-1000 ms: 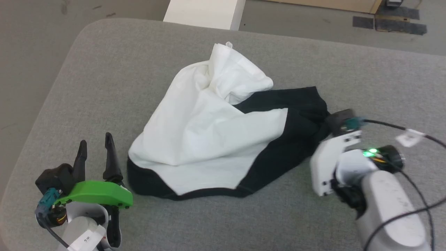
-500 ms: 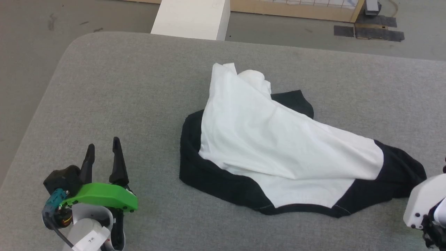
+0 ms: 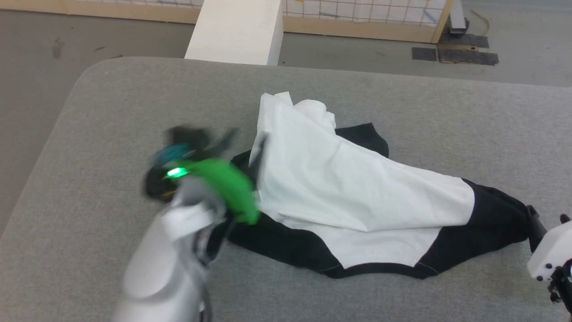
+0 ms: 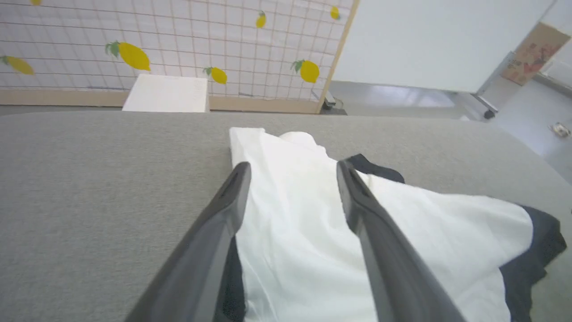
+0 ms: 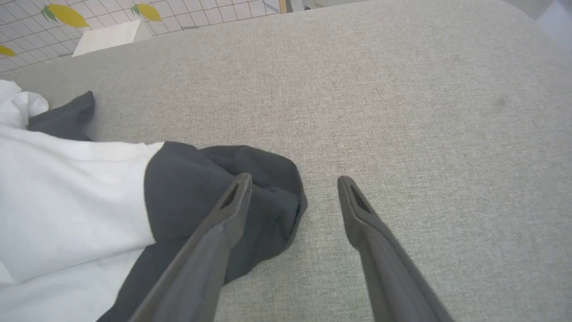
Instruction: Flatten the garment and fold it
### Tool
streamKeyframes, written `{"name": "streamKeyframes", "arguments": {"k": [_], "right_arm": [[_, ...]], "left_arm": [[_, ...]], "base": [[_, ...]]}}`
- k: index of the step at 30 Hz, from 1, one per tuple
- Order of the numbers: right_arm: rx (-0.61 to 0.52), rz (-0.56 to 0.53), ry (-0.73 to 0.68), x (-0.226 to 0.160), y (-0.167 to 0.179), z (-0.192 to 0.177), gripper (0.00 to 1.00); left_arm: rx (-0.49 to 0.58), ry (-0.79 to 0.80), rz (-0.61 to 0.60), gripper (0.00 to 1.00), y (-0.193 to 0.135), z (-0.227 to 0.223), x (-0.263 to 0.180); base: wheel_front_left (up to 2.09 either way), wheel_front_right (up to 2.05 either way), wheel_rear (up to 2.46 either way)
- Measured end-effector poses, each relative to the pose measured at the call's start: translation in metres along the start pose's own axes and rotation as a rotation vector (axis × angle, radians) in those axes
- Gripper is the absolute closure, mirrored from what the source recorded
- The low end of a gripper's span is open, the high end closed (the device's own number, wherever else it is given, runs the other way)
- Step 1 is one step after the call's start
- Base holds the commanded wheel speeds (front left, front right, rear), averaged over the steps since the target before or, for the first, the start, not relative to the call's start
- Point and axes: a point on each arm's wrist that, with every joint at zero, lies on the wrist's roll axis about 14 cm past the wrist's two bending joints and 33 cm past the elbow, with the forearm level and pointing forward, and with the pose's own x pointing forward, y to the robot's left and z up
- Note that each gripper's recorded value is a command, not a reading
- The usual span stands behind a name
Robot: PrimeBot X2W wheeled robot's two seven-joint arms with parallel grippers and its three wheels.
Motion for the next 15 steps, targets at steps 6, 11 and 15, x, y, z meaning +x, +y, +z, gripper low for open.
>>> {"name": "streamKeyframes", "arguments": {"k": [6,11,15], "right_arm": [[-0.006,0.015,-0.016,-0.003,0.004,0.004,0.00],[0.010,0.004,0.001,-0.002,-0.003,-0.004,0.00],[0.020,-0.013,0.024,0.000,-0.010,-0.015,0.00]], "left_arm": [[0.231,0.410,-0.192,0.00,-0.057,-0.060,0.027],[0.411,0.640,-0.236,0.00,-0.061,-0.108,0.031],[0.474,0.767,-0.230,0.00,-0.047,-0.139,0.031]], "base": [[0.00,0.00,0.00],[0.00,0.00,0.00],[0.00,0.00,0.00]]}}
